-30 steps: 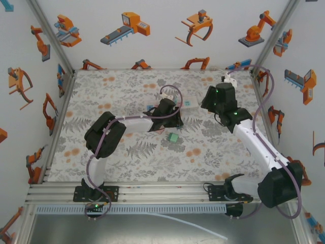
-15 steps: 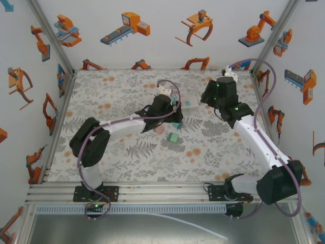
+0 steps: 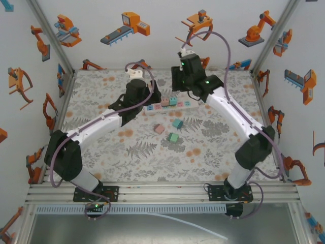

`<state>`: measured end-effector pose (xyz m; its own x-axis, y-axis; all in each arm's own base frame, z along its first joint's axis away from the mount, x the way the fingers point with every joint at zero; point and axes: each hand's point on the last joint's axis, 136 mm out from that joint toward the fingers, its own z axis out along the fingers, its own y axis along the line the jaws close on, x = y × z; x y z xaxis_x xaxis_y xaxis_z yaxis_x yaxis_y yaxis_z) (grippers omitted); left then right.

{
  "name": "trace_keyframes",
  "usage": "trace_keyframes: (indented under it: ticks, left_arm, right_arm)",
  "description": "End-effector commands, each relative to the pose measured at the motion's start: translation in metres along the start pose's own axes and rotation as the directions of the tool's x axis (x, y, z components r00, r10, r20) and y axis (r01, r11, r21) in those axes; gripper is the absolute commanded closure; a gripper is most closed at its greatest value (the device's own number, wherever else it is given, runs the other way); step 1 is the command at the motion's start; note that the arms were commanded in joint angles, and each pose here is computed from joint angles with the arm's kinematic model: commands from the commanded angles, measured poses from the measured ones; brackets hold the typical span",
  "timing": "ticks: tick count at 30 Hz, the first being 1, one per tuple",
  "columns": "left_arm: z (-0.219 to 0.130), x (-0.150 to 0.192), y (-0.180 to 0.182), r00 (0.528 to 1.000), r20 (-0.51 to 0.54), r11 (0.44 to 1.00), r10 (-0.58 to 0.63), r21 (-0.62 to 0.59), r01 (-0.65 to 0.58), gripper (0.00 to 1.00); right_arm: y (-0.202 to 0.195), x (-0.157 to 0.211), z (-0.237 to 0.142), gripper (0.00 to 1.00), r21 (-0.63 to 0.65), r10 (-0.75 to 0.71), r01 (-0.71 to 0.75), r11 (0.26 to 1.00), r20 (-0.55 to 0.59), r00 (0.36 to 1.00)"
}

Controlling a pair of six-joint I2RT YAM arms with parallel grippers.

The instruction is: Pull the plug off the socket

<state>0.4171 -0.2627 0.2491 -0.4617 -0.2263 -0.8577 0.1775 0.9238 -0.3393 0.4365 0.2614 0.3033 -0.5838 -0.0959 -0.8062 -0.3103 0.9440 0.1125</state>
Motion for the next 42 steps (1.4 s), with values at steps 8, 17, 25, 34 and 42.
trace_keyframes:
  ticks: [8, 17, 25, 34, 42]
  left_arm:
    - [0.056, 0.027, 0.066, 0.927, -0.369, 0.997, 0.067, -0.005, -0.075, 0.23]
    - [0.098, 0.065, 0.080, 0.864, -0.494, 0.994, -0.100, -0.018, 0.105, 0.23]
    - [0.115, 0.101, 0.092, 0.806, -0.579, 0.992, -0.121, -0.053, 0.111, 0.23]
    - [0.125, 0.133, 0.102, 0.751, -0.639, 0.986, -0.167, -0.099, 0.134, 0.34]
    - [0.134, 0.148, 0.105, 0.728, -0.661, 0.983, -0.181, -0.110, 0.145, 0.40]
  right_arm:
    - [0.010, 0.027, 0.059, 0.46, -0.068, -0.418, 0.414, 0.908, -0.244, 0.875]
    - [0.014, 0.055, 0.095, 0.26, -0.317, -0.805, 0.747, 0.585, -0.115, 0.582]
    - [0.003, 0.096, 0.106, 0.24, -0.533, -0.924, 0.791, 0.299, 0.044, 0.379]
    - [-0.003, 0.118, 0.134, 0.24, -0.652, -0.908, 0.722, 0.229, 0.124, 0.400]
    - [0.012, 0.129, 0.144, 0.32, -0.682, -0.861, 0.708, 0.184, 0.235, 0.451]
